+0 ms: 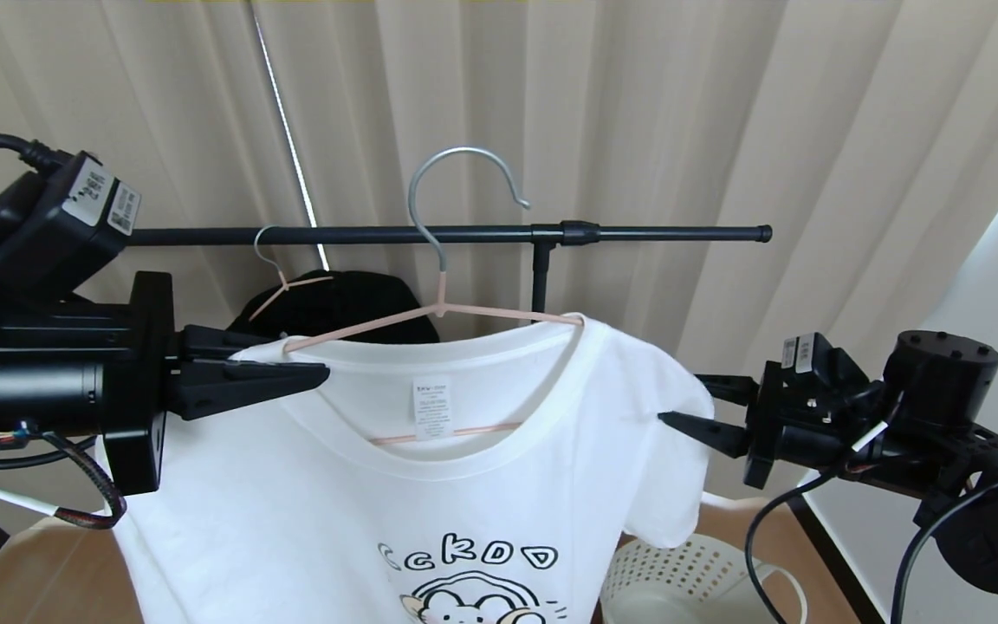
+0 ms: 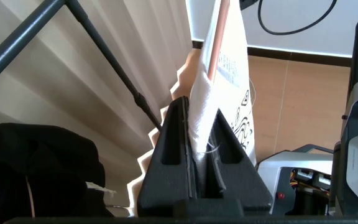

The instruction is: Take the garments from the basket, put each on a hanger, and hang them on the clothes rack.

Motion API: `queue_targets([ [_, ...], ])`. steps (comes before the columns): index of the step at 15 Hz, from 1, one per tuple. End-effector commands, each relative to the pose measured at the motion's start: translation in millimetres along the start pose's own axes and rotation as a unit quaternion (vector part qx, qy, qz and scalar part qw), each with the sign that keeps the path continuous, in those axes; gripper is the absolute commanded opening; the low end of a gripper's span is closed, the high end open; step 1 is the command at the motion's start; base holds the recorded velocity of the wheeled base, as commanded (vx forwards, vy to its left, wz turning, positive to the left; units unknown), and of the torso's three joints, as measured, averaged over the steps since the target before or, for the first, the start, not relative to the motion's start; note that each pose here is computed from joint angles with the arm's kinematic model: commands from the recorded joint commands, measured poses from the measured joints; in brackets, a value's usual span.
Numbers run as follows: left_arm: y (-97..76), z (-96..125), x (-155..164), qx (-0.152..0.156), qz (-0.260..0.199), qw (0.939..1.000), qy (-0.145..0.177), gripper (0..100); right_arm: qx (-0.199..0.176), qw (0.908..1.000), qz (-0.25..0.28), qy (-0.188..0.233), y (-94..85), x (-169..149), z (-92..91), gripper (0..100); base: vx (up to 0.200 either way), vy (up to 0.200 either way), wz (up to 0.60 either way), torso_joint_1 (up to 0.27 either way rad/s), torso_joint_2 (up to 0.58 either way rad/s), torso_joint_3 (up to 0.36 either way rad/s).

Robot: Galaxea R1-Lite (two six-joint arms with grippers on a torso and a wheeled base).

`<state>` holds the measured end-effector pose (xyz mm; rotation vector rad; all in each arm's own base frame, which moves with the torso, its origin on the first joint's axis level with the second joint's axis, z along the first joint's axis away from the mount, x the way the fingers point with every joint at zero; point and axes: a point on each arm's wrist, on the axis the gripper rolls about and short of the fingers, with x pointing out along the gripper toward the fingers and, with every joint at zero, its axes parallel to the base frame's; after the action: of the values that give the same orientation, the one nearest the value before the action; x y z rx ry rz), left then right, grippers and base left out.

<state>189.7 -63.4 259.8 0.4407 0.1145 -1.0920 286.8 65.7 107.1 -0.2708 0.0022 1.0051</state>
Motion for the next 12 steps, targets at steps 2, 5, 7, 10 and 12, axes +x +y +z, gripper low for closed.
queue_targets([
  [2,1.7,-1.5,-1.8,-0.005,0.006,1.0000,0.002,0,-0.003,0.9999,-0.012,-0.001,-5.8,-4.5,0.5,0,0.000,0.000,0.00,0.000,0.00,0.000],
  [5,4.0,-2.9,-7.2,-0.007,0.021,0.9997,0.005,0,-0.003,0.9998,-0.022,-0.001,-11.7,-7.3,-0.4,0,0.000,0.000,0.00,0.000,0.00,0.000],
  [7,2.9,-3.6,-8.0,-0.008,0.021,0.9997,0.006,0,-0.004,0.9997,-0.024,-0.001,-12.7,-7.8,0.2,0,0.000,0.000,0.00,0.000,0.00,0.000],
  [10,4.0,-4.9,-9.4,-0.010,0.026,0.9996,0.008,0,-0.002,0.9997,-0.024,0.000,-12.5,-8.3,1.3,0,0.000,0.000,0.00,0.000,0.00,0.000],
  [12,4.3,-5.0,-10.3,-0.016,0.028,0.9995,0.008,0,0.006,0.9997,-0.022,0.006,-13.4,-8.8,3.2,0,0.000,0.000,0.00,0.000,0.00,0.000],
])
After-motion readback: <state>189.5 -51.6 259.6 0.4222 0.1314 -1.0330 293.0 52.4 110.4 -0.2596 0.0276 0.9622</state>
